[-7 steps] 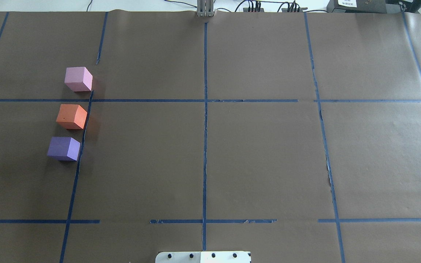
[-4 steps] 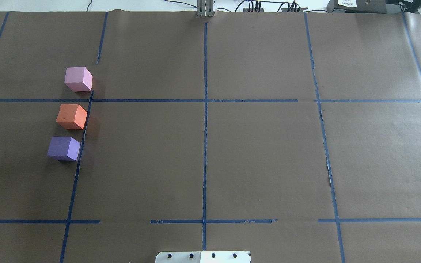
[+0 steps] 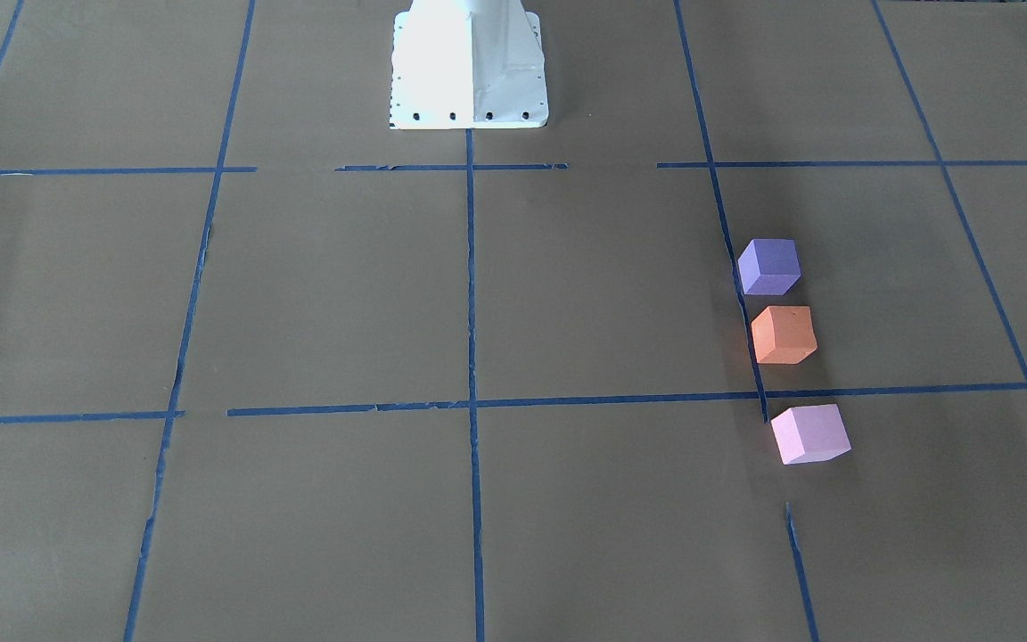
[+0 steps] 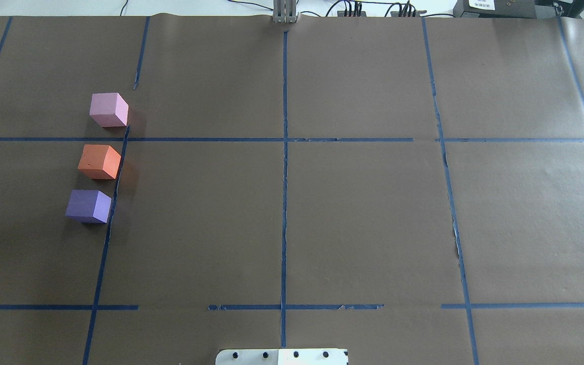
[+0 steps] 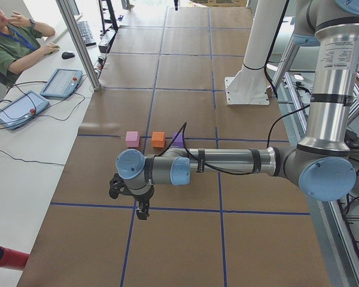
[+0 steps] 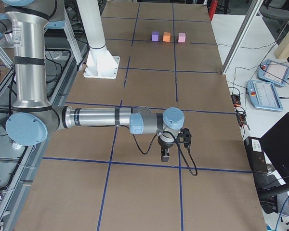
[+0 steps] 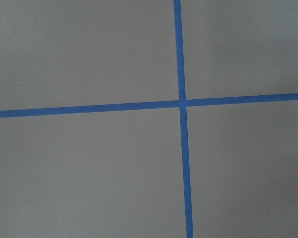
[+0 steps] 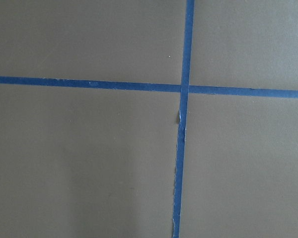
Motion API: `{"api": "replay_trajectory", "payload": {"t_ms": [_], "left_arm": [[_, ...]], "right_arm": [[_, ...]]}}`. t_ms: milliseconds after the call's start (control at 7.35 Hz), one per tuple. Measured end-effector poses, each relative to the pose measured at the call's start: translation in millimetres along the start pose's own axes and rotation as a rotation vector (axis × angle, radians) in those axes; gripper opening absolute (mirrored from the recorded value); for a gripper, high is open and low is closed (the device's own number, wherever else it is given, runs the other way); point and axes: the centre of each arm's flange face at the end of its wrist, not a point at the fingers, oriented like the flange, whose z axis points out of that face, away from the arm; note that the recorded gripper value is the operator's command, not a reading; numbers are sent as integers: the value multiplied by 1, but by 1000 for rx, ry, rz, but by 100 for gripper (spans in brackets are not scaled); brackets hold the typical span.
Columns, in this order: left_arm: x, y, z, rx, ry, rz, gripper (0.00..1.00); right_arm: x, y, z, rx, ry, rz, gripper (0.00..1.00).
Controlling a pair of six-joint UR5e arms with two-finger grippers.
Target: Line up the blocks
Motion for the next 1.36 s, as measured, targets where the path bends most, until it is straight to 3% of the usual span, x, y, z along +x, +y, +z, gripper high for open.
{"api": "replay_trajectory", "payload": {"t_ms": [1360], "left_arm": [[-9,19,11,-16,2,-15,100]], "right_arm": [[0,0,0,0,0,0,100]]}}
